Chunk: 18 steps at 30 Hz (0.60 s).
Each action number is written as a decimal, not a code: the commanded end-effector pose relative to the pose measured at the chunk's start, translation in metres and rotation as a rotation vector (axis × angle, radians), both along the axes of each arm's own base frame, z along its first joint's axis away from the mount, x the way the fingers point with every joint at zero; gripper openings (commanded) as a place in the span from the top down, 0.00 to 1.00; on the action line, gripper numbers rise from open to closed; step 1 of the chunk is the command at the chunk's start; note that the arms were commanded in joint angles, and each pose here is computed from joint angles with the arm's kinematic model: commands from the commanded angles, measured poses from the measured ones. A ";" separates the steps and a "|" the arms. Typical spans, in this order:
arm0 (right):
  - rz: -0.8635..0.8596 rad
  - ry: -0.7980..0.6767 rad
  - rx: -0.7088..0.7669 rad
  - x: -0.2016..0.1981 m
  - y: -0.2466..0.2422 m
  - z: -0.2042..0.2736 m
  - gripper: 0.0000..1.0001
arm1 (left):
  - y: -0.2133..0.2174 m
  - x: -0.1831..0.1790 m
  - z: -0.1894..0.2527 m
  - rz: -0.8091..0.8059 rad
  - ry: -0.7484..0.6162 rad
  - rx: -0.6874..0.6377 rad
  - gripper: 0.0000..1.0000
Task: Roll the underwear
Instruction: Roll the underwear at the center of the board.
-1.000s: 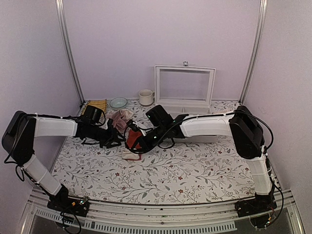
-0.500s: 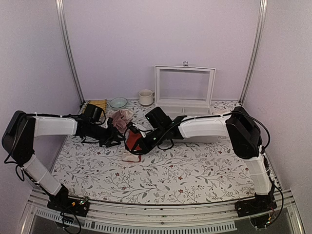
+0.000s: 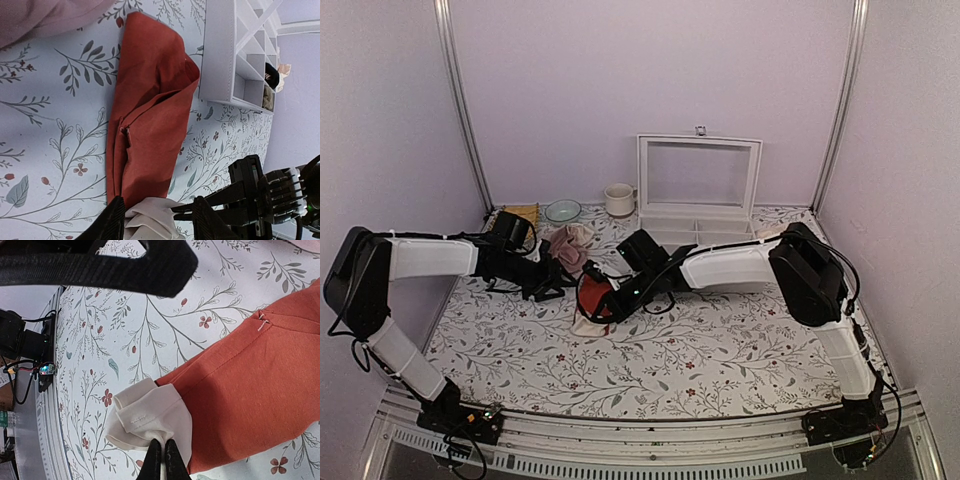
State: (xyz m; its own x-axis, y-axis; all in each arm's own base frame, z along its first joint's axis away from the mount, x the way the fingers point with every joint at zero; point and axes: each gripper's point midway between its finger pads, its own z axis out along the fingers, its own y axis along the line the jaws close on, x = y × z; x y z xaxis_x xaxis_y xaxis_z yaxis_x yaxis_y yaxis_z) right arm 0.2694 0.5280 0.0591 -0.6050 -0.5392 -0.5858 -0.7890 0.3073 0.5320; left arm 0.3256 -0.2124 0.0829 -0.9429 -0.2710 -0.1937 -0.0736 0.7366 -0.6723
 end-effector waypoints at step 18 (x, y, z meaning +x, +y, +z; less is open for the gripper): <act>-0.020 0.061 -0.044 0.014 0.003 -0.045 1.00 | 0.001 -0.035 0.009 -0.119 -0.095 0.003 0.67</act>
State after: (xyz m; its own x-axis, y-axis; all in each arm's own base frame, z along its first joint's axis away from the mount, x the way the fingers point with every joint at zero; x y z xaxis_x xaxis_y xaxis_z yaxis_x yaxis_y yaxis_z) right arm 0.2827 0.5343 0.0559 -0.6197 -0.5210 -0.5870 -0.7790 0.3174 0.5407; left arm 0.3002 -0.2038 0.0885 -0.9443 -0.2203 -0.2445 -0.0022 0.7472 -0.6646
